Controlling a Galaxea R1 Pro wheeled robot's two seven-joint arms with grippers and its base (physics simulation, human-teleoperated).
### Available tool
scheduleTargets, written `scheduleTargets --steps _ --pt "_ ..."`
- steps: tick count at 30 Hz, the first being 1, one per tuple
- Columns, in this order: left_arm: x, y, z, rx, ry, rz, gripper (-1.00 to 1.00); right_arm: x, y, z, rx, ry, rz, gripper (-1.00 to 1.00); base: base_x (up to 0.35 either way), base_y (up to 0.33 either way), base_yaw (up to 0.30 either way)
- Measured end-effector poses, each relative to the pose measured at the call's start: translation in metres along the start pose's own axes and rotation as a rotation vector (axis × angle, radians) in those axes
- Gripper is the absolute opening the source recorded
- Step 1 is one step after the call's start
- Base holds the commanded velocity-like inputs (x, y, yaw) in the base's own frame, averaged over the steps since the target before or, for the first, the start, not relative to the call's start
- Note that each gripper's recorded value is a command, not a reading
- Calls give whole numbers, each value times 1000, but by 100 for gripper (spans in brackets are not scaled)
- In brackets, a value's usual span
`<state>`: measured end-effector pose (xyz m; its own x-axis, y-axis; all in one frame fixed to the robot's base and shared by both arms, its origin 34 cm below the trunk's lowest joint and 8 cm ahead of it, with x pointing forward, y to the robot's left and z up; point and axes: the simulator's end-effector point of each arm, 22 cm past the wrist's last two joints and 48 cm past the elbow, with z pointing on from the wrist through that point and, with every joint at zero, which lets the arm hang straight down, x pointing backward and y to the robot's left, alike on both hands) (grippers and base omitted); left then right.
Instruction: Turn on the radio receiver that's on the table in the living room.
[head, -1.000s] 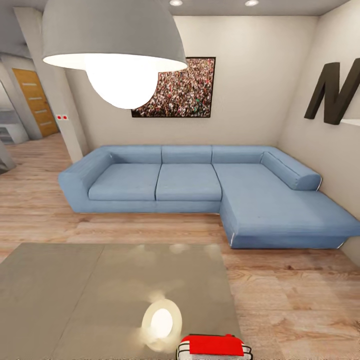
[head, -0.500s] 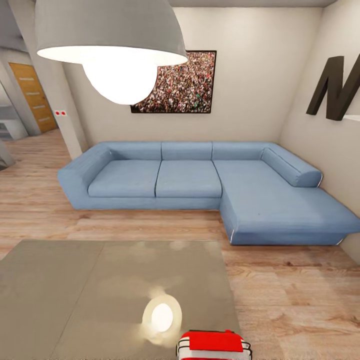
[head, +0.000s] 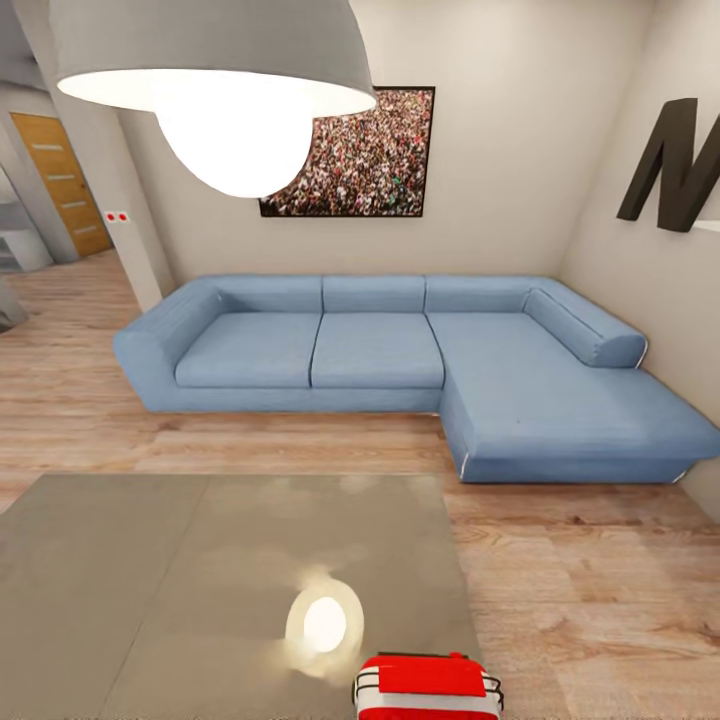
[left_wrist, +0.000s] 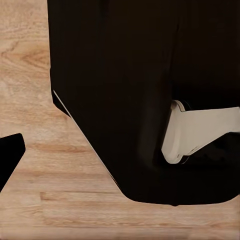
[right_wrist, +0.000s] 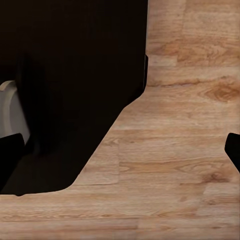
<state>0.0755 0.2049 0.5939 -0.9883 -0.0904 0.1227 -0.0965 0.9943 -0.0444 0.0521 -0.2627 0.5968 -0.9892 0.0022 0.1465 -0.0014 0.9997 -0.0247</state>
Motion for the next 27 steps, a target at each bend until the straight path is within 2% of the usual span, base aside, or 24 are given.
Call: scheduleTargets --steps 27 --pt "16 2 0 -4 40 -3 100 17 0 -1 0 43 -1 100 0 0 0"
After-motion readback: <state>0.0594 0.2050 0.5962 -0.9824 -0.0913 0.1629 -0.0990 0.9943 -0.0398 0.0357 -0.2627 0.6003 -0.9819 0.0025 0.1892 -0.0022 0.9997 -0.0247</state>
